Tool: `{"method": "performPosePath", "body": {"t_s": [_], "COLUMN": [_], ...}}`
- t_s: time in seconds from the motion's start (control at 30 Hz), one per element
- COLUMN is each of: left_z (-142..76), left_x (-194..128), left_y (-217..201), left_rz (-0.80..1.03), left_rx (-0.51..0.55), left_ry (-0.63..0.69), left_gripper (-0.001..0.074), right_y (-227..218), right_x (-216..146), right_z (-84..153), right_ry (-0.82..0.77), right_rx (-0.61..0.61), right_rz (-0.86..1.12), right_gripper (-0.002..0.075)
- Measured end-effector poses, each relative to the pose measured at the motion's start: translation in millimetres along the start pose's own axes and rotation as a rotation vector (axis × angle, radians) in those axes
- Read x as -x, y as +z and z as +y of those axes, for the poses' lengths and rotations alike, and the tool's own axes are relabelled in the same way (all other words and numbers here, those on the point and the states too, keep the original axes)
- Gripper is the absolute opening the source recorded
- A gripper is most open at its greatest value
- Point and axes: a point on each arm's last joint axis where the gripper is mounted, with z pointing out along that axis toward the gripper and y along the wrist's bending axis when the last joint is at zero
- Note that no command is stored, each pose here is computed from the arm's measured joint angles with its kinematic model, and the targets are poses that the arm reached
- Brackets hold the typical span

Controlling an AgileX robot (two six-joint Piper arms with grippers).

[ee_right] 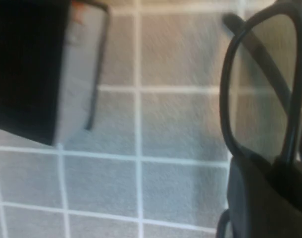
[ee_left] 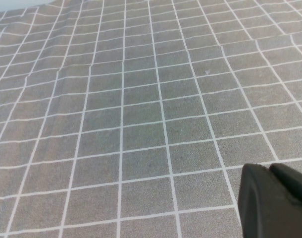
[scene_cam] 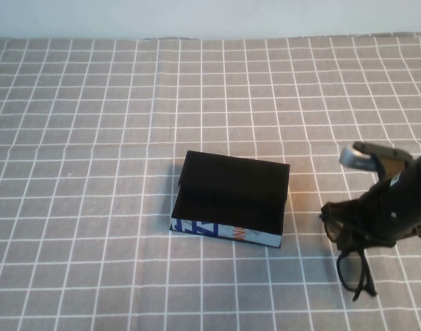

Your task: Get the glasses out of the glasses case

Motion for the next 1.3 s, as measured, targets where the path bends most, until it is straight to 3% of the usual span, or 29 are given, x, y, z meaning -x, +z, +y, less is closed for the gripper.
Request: {"method": "performPosePath", "body": {"t_s": [0.13,0.33,0.43,0.53,0.73,0.8,1.3], "left_z": [0,0,0,0,0,0,0], "left_x": [0,0,0,0,0,0,0], "left_y": [0,0,0,0,0,0,0], "left_rz": [0.000,0.000,0.000,0.000,0.000,0.000,0.000], "left_rx": [0.000,0.000,0.000,0.000,0.000,0.000,0.000], "left_ry": [0.000,0.000,0.000,0.000,0.000,0.000,0.000], "left_gripper": [-0.0004,-0.0004,-0.0004,-0.0005,-0.0004,-0.0004,-0.0004], "right_y": [9,12,9,-4,-52,-67,-155], "right_x": [-3,-4,-5,-9,-31,-47,-196], "right_z": [-4,-4,-4,-2,2,0,-38], "right_ry": [0.024,0.032,0.030,0.005,-0.065,-0.078,-0.255], "right_rx": [-0.012,-0.016,-0.014,-0.015,-0.006,0.004,0.099], "right_rz": [0.033,0.041,0.054,0.056,-0.011,-0.046,-0.632], "right_gripper": [0.0112,0.0356,0.0379,0.0330,0.0071,0.0024,-0.0016]}}
